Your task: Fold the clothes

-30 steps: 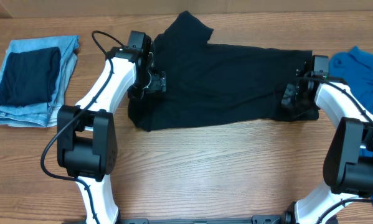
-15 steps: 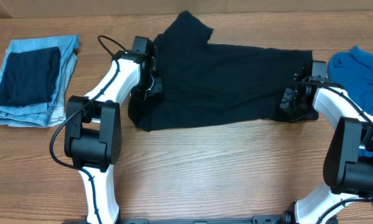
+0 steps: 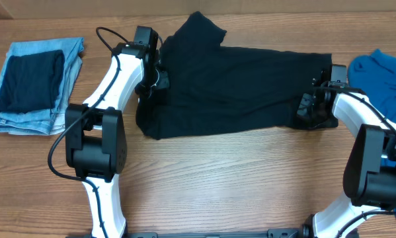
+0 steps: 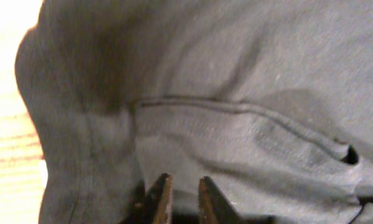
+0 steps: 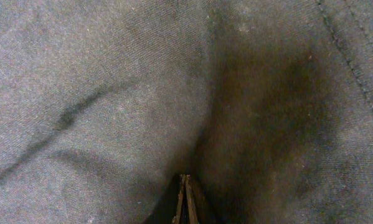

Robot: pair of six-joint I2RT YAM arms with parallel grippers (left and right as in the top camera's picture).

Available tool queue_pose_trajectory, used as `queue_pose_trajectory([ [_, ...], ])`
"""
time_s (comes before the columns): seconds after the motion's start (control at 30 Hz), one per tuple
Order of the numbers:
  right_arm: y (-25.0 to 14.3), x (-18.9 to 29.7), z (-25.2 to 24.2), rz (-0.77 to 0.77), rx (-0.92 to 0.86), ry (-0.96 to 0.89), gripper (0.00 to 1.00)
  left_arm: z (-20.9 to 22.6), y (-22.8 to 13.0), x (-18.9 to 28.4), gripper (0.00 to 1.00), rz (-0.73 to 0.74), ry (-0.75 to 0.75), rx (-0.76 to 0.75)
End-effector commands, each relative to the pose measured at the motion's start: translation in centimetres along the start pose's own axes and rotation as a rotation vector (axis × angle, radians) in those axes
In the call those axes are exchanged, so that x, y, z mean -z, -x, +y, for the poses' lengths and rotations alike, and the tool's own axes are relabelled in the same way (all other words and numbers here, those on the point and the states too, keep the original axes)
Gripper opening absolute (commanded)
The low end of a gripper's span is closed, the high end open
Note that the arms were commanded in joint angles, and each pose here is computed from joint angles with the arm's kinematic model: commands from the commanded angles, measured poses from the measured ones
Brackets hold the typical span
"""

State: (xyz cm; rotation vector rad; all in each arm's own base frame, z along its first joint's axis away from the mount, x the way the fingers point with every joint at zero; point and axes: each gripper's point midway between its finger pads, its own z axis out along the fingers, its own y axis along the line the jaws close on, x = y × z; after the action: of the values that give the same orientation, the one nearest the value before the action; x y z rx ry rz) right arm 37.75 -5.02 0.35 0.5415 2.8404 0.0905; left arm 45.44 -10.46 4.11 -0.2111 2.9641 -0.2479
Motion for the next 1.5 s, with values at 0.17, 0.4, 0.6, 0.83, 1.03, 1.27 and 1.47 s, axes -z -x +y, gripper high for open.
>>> queue_pose_trajectory([
  [0.17, -0.1, 0.3, -0.2, -0.005, -0.005, -0.006, 0.04, 1.9, -0.2, -0.9, 0.52, -0.005, 0.094, -0.006],
  [0.4, 0.0, 0.3, -0.2, -0.007, -0.005, -0.006, 0.04, 1.1, -1.5, -3.0, 0.49, 0.016, 0.024, -0.015],
  [0.6, 0.1, 0.3, -0.2, -0.012, -0.005, -0.005, 0.04, 0.7, -1.7, -3.5, 0.49, 0.017, -0.008, -0.015],
  [0.83, 0.1, 0.3, -0.2, -0.012, -0.005, -0.005, 0.04, -0.1, -1.8, -3.4, 0.21, 0.028, -0.056, -0.022],
  [1.03, 0.1, 0.3, -0.2, -0.013, -0.005, -0.004, 0.04, 0.7, 0.3, -1.3, 0.04, -0.01, -0.05, -0.086],
  [1.27, 0.1, 0.3, -0.2, -0.013, -0.004, -0.005, 0.04, 0.6, 2.1, -0.4, 0.04, -0.073, -0.035, -0.127],
  [1.47, 0.1, 0.3, -0.2, -0.014, -0.004, -0.004, 0.04, 0.4, 3.9, -0.2, 0.04, -0.149, -0.028, -0.167],
])
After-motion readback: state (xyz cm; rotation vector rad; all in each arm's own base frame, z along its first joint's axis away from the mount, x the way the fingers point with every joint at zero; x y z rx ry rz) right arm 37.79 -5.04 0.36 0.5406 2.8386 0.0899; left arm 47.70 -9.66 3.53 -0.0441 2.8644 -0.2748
